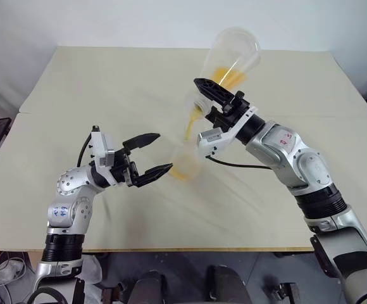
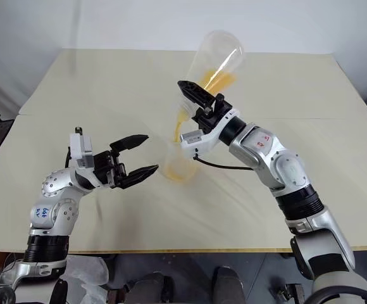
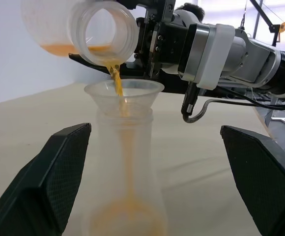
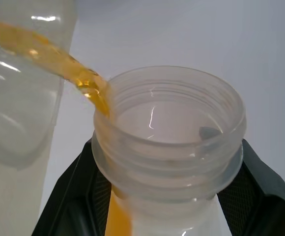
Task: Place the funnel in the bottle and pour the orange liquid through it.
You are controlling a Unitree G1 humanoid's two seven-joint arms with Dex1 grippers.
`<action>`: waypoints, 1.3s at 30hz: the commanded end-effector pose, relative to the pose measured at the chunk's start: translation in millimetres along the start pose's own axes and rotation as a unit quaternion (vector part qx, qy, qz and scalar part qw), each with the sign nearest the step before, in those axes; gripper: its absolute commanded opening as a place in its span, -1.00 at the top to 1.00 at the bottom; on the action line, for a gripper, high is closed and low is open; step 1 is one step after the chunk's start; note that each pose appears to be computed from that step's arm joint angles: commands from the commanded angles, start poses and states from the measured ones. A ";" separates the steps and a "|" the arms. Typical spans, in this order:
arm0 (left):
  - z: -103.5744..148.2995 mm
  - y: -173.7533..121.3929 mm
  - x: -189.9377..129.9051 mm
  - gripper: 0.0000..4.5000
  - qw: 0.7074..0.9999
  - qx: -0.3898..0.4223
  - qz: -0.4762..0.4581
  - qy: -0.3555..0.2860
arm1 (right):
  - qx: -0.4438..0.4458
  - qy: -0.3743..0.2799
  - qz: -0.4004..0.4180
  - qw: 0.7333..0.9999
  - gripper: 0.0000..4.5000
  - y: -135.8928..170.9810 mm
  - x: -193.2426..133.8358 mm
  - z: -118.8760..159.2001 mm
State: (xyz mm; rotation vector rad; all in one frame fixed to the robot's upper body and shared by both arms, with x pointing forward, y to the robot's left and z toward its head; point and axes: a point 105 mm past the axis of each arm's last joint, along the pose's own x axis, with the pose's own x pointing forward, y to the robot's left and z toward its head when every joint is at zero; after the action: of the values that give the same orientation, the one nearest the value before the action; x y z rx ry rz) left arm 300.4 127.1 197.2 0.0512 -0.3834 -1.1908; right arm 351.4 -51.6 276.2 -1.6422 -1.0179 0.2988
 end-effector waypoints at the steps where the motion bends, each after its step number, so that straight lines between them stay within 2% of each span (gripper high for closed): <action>1: 8.6 -4.0 3.1 -1.00 1.000 0.019 -0.008 -0.014 | -0.019 -0.003 -0.035 0.999 -0.09 -20.6 1.7 -1.9; 39: 10.4 -6.4 -7.9 -1.00 1.000 0.020 0.019 -0.007 | -0.044 -0.001 -0.047 0.998 -0.09 -18.4 0.7 -4.4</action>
State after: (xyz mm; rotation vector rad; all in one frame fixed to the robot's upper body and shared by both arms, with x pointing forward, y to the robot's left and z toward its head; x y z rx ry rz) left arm 294.6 130.1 195.4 0.0500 -0.3827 -1.1499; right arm 353.6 -54.2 274.5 -1.6779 -1.0465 0.2525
